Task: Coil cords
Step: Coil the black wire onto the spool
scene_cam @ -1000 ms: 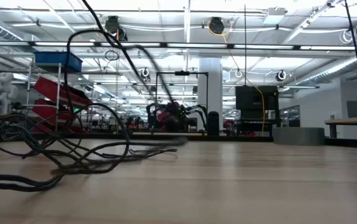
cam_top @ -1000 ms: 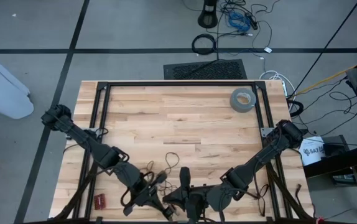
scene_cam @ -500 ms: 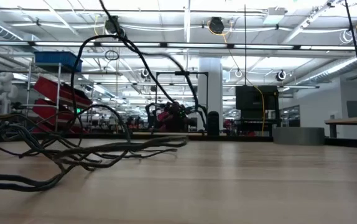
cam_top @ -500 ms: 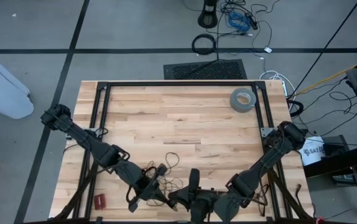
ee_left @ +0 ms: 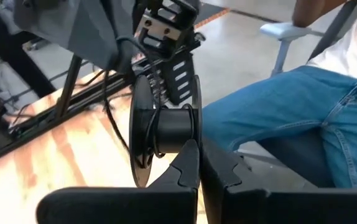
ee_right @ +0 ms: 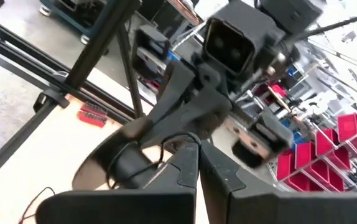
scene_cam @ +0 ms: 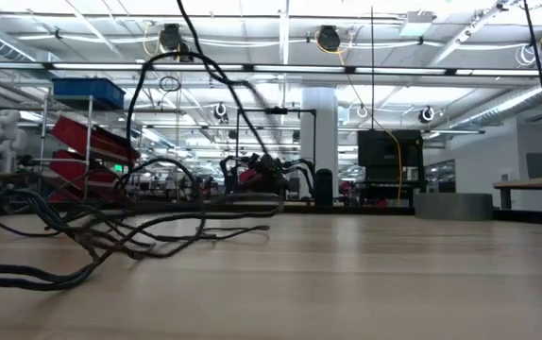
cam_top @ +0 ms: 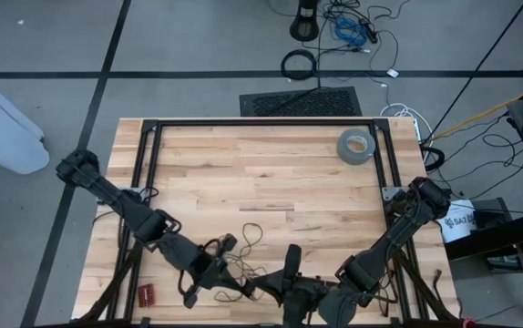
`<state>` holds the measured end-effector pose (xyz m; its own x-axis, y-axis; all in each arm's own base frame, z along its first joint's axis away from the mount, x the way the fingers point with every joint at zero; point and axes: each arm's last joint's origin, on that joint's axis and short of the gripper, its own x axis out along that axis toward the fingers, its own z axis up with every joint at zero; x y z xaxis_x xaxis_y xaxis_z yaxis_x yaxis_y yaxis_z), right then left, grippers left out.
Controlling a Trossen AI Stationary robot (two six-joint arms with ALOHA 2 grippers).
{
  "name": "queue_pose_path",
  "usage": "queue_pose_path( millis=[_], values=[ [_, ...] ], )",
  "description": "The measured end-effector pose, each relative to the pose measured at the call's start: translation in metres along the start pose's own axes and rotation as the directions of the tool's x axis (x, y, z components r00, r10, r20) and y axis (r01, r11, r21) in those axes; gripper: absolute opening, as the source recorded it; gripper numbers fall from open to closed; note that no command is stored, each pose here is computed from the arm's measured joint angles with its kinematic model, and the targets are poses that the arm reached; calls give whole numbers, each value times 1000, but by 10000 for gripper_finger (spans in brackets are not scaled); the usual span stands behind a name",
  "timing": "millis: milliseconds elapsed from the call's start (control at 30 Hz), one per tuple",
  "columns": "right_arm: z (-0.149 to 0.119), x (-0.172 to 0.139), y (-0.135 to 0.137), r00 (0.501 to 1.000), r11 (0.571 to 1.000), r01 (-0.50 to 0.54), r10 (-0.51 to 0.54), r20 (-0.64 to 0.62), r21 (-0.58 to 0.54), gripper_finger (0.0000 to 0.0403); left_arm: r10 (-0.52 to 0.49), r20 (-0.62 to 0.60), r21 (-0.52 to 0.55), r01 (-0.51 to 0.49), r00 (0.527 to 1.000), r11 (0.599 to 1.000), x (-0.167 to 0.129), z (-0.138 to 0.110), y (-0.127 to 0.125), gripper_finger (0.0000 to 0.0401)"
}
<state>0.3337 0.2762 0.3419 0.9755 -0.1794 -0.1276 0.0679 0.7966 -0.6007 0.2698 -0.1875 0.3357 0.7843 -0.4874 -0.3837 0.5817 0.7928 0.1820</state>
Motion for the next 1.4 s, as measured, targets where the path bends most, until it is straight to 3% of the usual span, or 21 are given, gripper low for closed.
queue_pose_path(
  millis=[367,667,867,1400],
  values=[
    [-2,-4,-5,999,996,-21,23,-27,91,0,144,-49,27,-143,988,989,-13,3,-16,2],
    [-8,-3,-10,984,969,-166,175,-37,186,0,293,-19,42,-292,956,955,-32,12,-20,2],
    [-14,9,-16,965,939,-246,261,-32,241,0,305,-4,82,-303,952,949,-35,15,-26,2],
    [-23,17,-22,962,940,-230,259,-87,253,0,299,67,136,-306,952,942,-37,23,-37,2]
  ],
)
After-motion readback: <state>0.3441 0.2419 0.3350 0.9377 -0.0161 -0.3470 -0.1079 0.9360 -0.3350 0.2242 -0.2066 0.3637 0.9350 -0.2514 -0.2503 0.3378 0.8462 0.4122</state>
